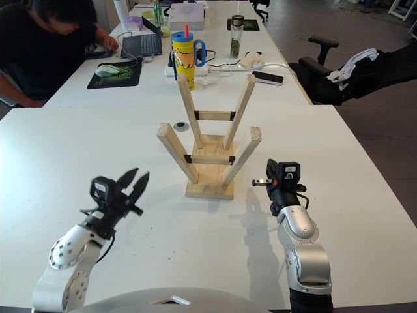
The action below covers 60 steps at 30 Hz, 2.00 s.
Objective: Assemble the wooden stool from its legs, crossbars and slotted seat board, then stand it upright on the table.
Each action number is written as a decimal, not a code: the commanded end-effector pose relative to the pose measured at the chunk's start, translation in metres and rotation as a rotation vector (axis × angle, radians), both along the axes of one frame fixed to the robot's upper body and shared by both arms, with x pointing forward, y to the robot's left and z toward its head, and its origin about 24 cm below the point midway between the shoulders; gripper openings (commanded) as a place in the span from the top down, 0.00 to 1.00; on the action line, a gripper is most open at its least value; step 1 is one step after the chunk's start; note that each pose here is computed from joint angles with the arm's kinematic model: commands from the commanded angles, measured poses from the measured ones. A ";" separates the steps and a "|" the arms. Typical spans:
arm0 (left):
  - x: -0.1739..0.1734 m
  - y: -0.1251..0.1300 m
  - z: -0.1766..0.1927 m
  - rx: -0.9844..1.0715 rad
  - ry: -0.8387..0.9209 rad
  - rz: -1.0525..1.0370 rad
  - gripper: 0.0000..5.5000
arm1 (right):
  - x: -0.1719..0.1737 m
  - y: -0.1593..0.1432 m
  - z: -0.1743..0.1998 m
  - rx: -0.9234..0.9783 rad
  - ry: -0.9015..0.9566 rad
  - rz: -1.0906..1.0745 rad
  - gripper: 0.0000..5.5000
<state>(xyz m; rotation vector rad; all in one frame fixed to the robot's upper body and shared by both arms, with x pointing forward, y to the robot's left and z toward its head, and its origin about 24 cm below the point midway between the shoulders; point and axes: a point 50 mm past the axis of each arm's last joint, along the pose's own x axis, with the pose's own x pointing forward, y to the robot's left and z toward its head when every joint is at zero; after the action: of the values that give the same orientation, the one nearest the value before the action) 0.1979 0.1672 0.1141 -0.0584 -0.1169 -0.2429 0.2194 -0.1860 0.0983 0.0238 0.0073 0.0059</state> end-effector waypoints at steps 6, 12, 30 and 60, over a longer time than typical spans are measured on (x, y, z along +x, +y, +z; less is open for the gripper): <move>0.029 -0.013 0.023 -0.067 0.004 0.071 0.99 | 0.007 0.003 0.057 0.046 -0.263 -0.055 1.00; 0.026 -0.010 0.028 -0.039 -0.009 0.103 1.00 | 0.005 0.006 0.072 0.064 -0.318 -0.067 1.00; 0.036 0.009 -0.001 0.298 0.136 0.184 1.00 | 0.023 0.009 0.015 -0.089 0.057 0.155 1.00; 0.080 -0.061 0.122 0.003 -0.230 -0.206 1.00 | 0.052 0.020 0.005 0.000 -0.022 0.332 1.00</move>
<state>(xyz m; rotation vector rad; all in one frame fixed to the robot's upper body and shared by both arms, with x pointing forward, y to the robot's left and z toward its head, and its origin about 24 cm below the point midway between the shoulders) 0.2769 0.1005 0.2102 -0.0637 -0.2049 -0.4780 0.2641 -0.1642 0.0945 -0.0014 0.0268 0.2788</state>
